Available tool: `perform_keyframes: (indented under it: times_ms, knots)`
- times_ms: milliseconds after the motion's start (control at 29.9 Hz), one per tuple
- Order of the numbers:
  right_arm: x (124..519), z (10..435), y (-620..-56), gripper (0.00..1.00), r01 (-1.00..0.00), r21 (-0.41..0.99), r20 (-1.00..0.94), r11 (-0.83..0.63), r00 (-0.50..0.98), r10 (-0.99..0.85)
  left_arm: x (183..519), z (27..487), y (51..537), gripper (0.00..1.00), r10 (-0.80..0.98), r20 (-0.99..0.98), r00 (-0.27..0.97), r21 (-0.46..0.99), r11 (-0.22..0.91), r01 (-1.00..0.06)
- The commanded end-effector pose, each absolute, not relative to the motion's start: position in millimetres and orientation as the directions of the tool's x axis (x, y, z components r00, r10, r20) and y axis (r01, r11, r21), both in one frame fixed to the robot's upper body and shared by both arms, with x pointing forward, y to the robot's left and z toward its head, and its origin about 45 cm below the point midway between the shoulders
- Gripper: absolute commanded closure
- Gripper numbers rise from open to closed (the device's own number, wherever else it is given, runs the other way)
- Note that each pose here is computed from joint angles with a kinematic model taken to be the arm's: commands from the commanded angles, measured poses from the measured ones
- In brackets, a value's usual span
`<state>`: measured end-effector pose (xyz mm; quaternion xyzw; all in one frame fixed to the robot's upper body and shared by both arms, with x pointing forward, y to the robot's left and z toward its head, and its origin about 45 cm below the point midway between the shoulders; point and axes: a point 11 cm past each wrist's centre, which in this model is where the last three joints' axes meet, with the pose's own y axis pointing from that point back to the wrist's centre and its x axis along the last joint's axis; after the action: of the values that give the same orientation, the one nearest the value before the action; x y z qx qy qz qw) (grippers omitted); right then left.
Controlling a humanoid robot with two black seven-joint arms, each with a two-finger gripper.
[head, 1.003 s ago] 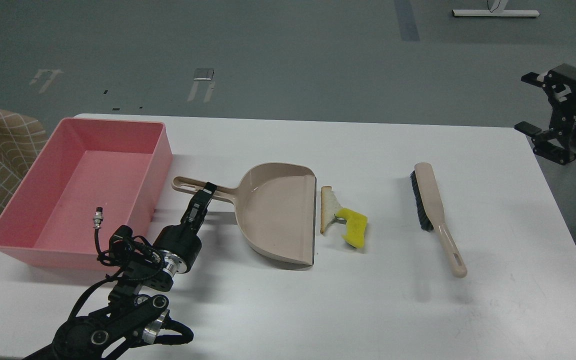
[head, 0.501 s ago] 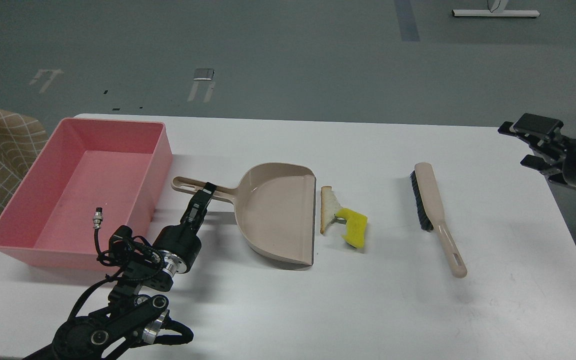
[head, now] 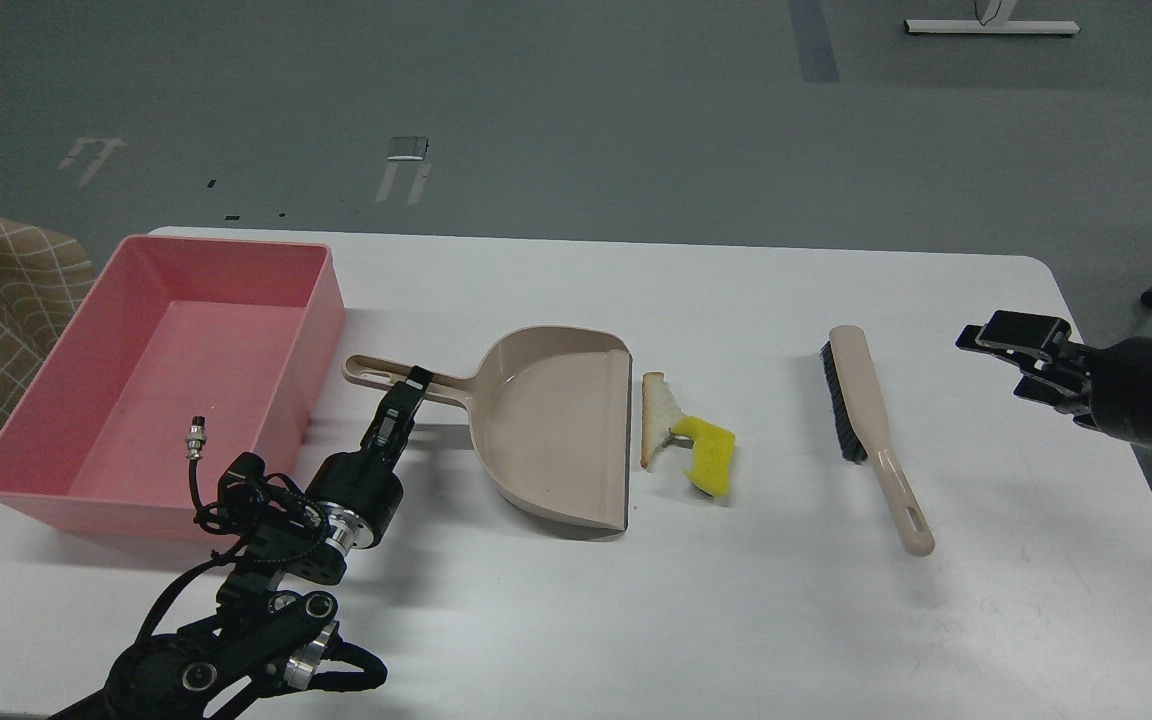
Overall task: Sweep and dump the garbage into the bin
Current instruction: 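Lower the right gripper toward the wooden brush handle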
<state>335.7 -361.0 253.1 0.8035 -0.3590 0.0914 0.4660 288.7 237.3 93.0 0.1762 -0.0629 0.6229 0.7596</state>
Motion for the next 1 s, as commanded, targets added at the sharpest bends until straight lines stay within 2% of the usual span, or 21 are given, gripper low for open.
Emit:
perform_keyframes:
  times_ms: [0, 301, 702, 969]
  knots:
    - [332, 247, -355, 0.17, -0.645, 0.701, 0.494, -0.304, 0.747, -0.446, 289, 93, 237, 1.0, 0.924, 0.315, 0.216, 0.19, 0.162, -0.968]
    - [322, 224, -344, 0.16, -0.587, 0.748, 0.46, -0.309, 0.795, -0.395, 288, 93, 238, 1.0, 0.924, 0.316, 0.216, 0.191, 0.161, -0.968]
    - [326, 239, -321, 0.17, -0.598, 0.717, 0.491, -0.36, 0.798, -0.349, 289, 93, 238, 1.0, 0.924, 0.316, 0.216, 0.191, 0.161, -0.968]
    - [316, 222, -319, 0.19, -0.553, 0.765, 0.468, -0.33, 0.829, -0.306, 287, 91, 238, 1.0, 0.923, 0.316, 0.217, 0.197, 0.16, -0.967]
